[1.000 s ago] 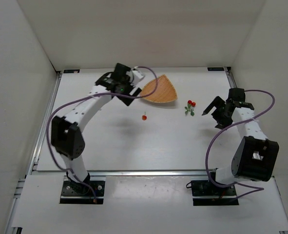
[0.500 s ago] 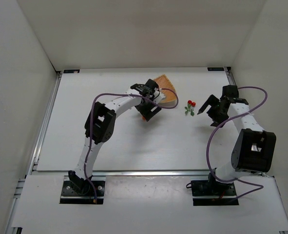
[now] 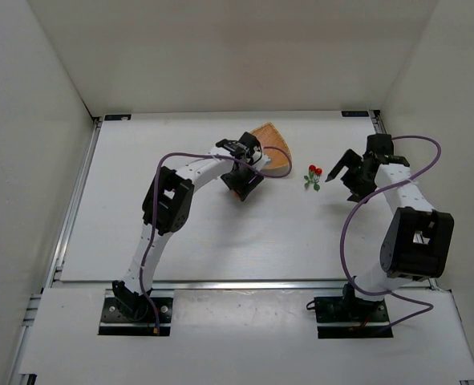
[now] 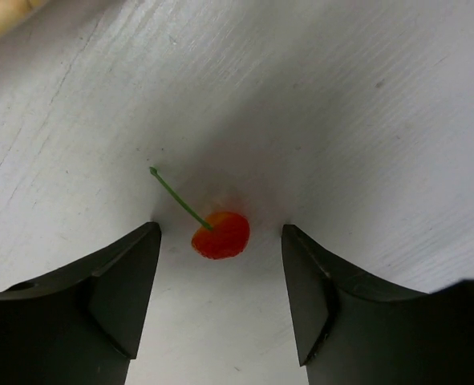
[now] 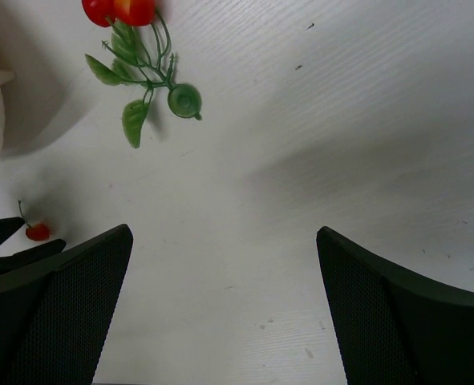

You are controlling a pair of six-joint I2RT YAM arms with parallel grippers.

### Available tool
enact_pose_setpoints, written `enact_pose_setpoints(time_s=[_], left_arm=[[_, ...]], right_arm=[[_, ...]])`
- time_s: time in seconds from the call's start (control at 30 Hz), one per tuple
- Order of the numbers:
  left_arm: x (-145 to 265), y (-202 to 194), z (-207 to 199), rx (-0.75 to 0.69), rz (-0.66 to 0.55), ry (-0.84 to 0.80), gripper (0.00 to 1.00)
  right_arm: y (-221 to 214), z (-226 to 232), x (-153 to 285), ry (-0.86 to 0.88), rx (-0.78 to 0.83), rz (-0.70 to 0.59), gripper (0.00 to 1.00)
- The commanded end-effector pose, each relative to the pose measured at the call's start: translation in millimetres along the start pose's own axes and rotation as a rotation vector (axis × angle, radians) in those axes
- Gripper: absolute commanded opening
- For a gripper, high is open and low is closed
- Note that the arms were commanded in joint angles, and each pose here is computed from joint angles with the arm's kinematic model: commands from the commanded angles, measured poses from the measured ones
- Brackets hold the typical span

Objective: Place and organize the fake fruits in the fruit bowl

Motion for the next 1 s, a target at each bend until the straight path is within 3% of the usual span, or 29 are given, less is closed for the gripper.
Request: enact_pose_setpoints(time_s=[0.0, 0.23, 0.33, 0.63, 0.87, 0.97], left_arm=[[6, 11, 3, 0.015, -0.046, -0.013, 0.72], [6, 10, 6, 0.023, -0.051, -0.019, 0.55], [11, 7, 3, 0.023, -0.052, -0.031, 0.54], [36, 10, 9, 0.028, -0.086, -0.006, 0.26], [94, 36, 20, -0.081, -0.197, 0.134, 0.25], [111, 53, 26, -0.092, -0.302, 0.183, 0.31]], right_arm=[[12, 8, 5, 0.014, 0.013, -0.043, 1.00], [12, 8, 7, 0.001, 0.011, -0.042, 1.00], [14, 10, 9, 0.007, 0.013, -0.049, 1.00], [20, 15, 7, 0.013, 0.013, -0.042, 1.00], [27, 21, -3, 0.010, 0.001, -0.024, 1.00], [33, 24, -12, 0.002, -0.010, -0.015, 1.00]])
Point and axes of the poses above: each gripper's point midway between its finger pads, its own x axis back along the fingers, its own z axis along the line the jaws close on, y = z × x, the point moved 7 cm from there along x, back along the fingers, and after that the axes turned 9 degrees about -x, right-handed, at the moved point
